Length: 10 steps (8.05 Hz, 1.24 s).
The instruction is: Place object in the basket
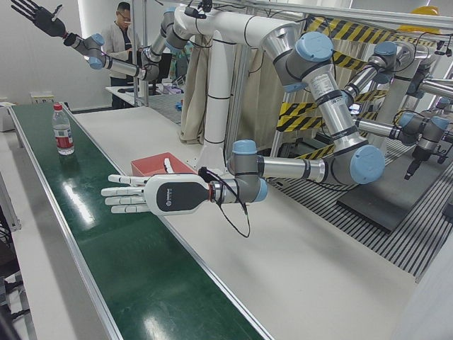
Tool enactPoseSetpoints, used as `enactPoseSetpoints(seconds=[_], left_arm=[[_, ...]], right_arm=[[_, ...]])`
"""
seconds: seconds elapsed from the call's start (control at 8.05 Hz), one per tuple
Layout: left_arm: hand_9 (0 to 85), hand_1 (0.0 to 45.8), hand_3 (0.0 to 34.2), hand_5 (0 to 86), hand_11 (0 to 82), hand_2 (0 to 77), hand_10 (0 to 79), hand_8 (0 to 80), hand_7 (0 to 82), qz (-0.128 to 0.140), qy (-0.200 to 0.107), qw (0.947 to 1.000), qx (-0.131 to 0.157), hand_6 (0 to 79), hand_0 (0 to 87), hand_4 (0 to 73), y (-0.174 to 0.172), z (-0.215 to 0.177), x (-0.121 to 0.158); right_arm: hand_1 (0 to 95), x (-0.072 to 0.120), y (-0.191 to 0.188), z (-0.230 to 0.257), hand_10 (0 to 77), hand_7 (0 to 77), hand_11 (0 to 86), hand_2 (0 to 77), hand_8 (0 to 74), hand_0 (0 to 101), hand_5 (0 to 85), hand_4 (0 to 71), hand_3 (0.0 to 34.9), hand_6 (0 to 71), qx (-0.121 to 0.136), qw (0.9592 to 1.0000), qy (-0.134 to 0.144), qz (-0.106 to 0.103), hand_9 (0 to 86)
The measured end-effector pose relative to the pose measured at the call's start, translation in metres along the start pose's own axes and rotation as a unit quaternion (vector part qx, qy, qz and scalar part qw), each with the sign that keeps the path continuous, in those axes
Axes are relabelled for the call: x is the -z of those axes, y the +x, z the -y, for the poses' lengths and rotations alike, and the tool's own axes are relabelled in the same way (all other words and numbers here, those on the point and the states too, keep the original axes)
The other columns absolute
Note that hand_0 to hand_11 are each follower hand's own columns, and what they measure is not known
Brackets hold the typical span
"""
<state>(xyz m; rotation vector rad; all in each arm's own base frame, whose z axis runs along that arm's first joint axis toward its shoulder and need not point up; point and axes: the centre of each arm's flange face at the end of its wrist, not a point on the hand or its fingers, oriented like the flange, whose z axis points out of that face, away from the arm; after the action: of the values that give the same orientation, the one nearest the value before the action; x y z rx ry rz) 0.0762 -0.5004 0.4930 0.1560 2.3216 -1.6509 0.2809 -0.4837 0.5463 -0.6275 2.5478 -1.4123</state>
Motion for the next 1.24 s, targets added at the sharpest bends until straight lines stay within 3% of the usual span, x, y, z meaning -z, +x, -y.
enactPoseSetpoints(seconds=[0.12, 0.62, 0.87, 1.24], left_arm=[[6.0, 6.5, 0.0, 12.5, 8.2, 0.5, 4.4, 3.3, 0.5, 0.001, 0.001, 1.0, -0.001, 0.0, 46.7, 18.0, -0.006, 0.005, -0.01], [5.5, 8.7, 0.0, 12.5, 9.3, 0.5, 6.0, 2.2, 0.5, 0.024, -0.01, 0.9995, -0.016, 0.0, 48.3, 16.9, -0.043, -0.005, -0.043], [2.7, 10.9, 0.0, 13.1, 13.1, 0.5, 7.6, 0.5, 0.5, 0.047, -0.033, 0.9983, 0.008, 0.0, 49.3, 17.4, -0.054, -0.011, -0.048], [4.9, 12.0, 0.0, 13.6, 13.1, 0.5, 7.6, 1.6, 0.5, 0.056, -0.062, 0.9955, 0.044, 1.1, 50.1, 18.0, -0.059, -0.023, -0.062]], right_arm=[[0.0, 0.0, -0.001, 0.0, 0.5, 0.5, 0.0, 1.1, 0.0, 0, 0.0, 0.5, 0.1, 0.0, 0.0, 1.0, 0.0, 0.001, 0.0], [0.0, 0.0, -0.002, -0.001, 0.5, 0.5, 0.0, 0.5, 0.0, 0, 0.0, 0.5, 0.1, 0.0, 0.001, 1.0, -0.001, 0.002, 0.0], [0.0, 0.0, -0.002, -0.001, 0.0, 0.5, 0.0, 0.5, 0.0, 0, 0.0, 0.5, 0.1, 0.0, 0.001, 1.0, -0.001, 0.002, 0.0], [0.0, 0.0, -0.002, -0.001, 0.0, 0.5, 0.0, 0.5, 0.0, 0, 0.0, 0.5, 0.1, 0.0, 0.001, 1.0, -0.001, 0.002, 0.0]])
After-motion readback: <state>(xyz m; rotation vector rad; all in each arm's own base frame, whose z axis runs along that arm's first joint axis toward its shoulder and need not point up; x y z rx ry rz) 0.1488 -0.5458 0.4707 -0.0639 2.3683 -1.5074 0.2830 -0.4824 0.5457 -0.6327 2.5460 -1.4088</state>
